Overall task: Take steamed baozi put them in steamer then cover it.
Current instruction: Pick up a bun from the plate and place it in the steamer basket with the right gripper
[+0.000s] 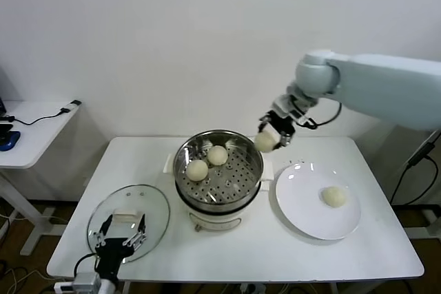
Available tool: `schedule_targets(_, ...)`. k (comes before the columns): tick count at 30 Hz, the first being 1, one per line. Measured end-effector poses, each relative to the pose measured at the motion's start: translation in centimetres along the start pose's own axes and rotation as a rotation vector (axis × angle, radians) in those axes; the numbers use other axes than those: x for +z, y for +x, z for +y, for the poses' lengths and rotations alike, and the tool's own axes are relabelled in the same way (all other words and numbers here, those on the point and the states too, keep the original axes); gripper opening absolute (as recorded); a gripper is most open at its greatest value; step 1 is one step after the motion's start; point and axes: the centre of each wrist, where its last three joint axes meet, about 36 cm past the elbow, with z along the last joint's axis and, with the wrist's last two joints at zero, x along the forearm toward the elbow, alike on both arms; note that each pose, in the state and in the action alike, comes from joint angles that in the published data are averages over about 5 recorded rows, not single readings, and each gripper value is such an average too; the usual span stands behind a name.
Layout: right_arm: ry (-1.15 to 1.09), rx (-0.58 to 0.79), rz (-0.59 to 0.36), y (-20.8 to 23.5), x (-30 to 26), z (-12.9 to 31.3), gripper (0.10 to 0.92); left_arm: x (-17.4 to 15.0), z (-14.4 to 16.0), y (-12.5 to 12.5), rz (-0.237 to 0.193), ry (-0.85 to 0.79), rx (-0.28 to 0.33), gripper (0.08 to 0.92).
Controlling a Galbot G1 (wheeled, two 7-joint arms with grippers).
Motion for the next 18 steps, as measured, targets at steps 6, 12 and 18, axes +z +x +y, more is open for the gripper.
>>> schedule_targets(6,0.248,-0.069,-0.035,-3.2,-4.7,-3.2,0.652,0.2,0.0,0.1,0.003,-0.004,-0.001,0.823)
schedule_targets(12,0.394,-0.134,-0.06,-7.6,-7.1,-4.9,0.648,0.2,0.0,0.1,0.003,-0.002,-0.005,0.823)
schedule_targets(18,0.462,-0.163,-0.083,-11.8,-8.1,-5.7,0.65,0.3,0.2,0.1,0.002,-0.002,-0.012,0.823)
